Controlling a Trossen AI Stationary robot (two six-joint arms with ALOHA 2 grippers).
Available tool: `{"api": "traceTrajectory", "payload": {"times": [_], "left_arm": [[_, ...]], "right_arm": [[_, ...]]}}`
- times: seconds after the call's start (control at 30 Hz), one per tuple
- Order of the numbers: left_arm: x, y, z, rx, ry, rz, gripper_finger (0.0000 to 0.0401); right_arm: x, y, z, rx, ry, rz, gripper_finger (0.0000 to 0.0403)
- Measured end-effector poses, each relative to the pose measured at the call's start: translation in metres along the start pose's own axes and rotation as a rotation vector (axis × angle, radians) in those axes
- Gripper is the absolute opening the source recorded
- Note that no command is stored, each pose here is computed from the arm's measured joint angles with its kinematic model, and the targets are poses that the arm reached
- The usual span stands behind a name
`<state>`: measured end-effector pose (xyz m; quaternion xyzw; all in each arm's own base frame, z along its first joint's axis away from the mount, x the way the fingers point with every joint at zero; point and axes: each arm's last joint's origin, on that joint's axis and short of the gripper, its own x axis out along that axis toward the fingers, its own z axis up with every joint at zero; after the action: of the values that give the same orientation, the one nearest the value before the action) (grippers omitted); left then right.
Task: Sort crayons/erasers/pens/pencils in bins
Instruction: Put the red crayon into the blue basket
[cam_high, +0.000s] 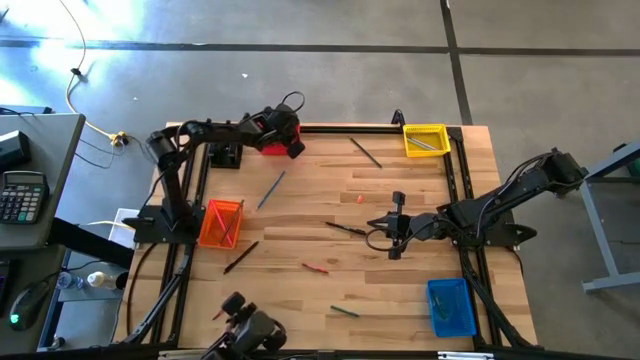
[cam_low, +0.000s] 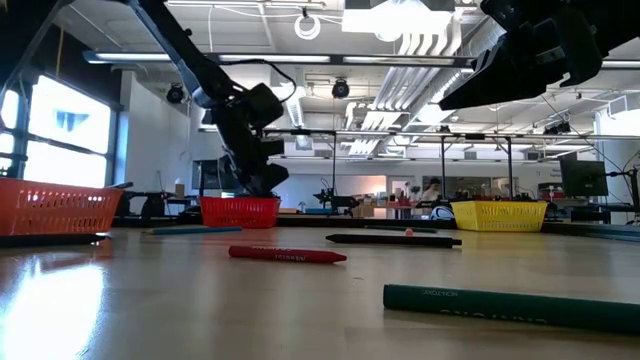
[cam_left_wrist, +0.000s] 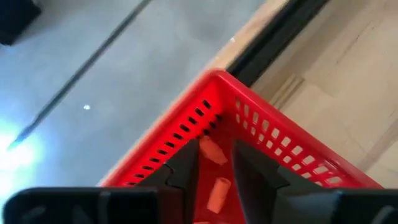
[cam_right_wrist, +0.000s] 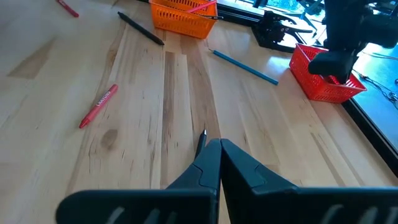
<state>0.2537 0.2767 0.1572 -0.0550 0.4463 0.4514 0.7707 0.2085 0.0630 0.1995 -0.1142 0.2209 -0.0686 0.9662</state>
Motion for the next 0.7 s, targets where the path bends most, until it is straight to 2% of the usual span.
{"api": "traceTrajectory", "payload": {"times": [0.2,0.4,0.53,0.7], "left_arm": [[-0.031,0.007,0.011,0.002,-0.044,0.044,0.0107],[-0.078,0.001,0.014,0.061,-0.139,0.000,0.0075],[-0.107,-0.017,0.001,0.122,-0.228,-0.061,0.0039],[-0.139,-0.040,-0.029,0.160,-0.394,-0.153,0.0004]], "right_arm": [[0.000,0.000,0.000,0.000,0.000,0.000,0.0000],[0.000,0.000,0.000,0.003,0.000,0.000,0.0000],[0.000,-0.001,0.001,0.007,-0.007,-0.004,0.0000],[0.002,-0.005,0.002,0.048,-0.012,-0.021,0.0000]]}}
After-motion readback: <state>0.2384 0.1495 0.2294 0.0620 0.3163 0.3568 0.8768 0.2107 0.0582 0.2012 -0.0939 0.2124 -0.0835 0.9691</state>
